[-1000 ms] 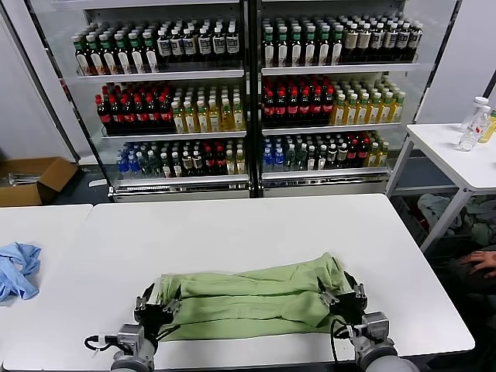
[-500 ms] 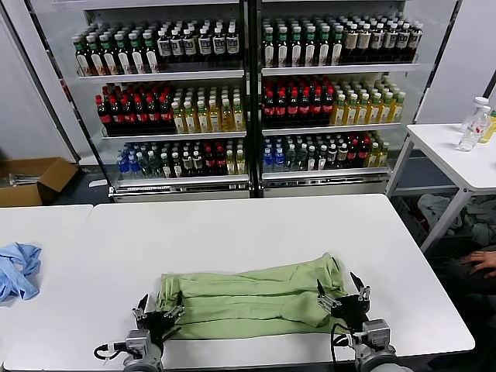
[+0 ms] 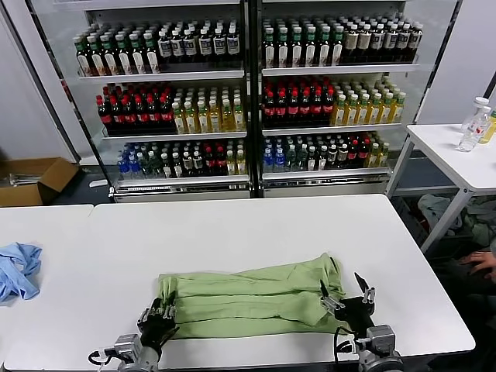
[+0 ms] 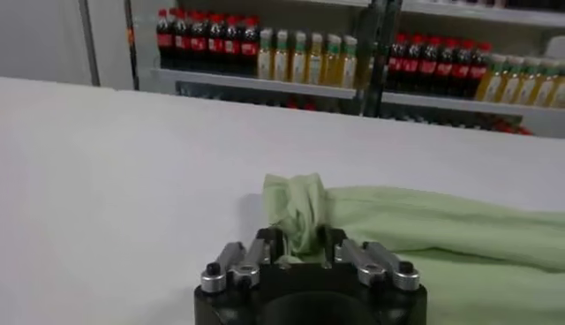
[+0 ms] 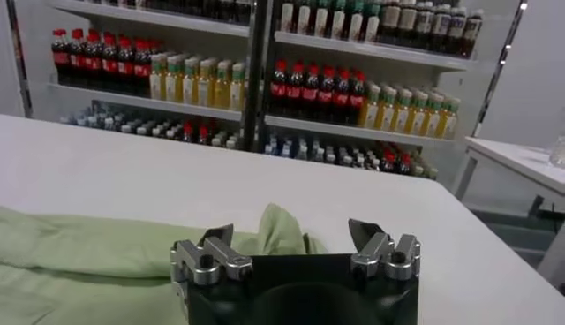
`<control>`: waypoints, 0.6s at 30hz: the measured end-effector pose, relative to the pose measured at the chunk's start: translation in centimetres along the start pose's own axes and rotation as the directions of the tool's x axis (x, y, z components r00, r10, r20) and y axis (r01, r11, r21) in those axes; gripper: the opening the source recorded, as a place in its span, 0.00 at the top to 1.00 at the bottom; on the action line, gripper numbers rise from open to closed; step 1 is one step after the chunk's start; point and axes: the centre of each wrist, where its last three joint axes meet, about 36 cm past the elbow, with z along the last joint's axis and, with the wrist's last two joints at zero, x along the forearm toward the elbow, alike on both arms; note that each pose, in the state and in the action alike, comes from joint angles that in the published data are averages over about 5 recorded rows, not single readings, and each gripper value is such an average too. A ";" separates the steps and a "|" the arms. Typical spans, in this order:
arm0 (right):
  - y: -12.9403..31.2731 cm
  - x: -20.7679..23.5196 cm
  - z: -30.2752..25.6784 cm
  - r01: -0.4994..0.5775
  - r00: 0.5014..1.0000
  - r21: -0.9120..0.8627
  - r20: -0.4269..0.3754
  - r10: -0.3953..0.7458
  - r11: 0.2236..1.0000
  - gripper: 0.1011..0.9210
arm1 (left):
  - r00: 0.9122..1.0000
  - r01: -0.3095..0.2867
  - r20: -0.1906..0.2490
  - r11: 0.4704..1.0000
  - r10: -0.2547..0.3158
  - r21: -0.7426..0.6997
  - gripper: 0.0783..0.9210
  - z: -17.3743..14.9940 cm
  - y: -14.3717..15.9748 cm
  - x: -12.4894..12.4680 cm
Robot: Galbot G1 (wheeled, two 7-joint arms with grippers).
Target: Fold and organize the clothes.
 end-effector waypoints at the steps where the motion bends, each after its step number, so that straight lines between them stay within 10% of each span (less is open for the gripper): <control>1: 0.0 0.0 0.0 0.000 1.000 0.001 0.002 0.000 1.000 0.12 | 1.000 -0.006 0.001 1.000 0.006 0.006 0.71 -0.2 0.3 0.0; 9: -0.5 -0.3 -0.3 0.002 1.000 0.008 0.021 -0.002 1.000 0.12 | 0.999 0.007 0.038 1.000 -0.007 -0.009 0.96 -3.0 5.0 0.5; 18: -0.7 -1.1 -0.6 0.011 0.999 0.010 0.034 -0.012 1.000 0.12 | 0.982 0.137 0.137 0.989 -0.128 -0.061 0.98 -8.8 12.3 2.4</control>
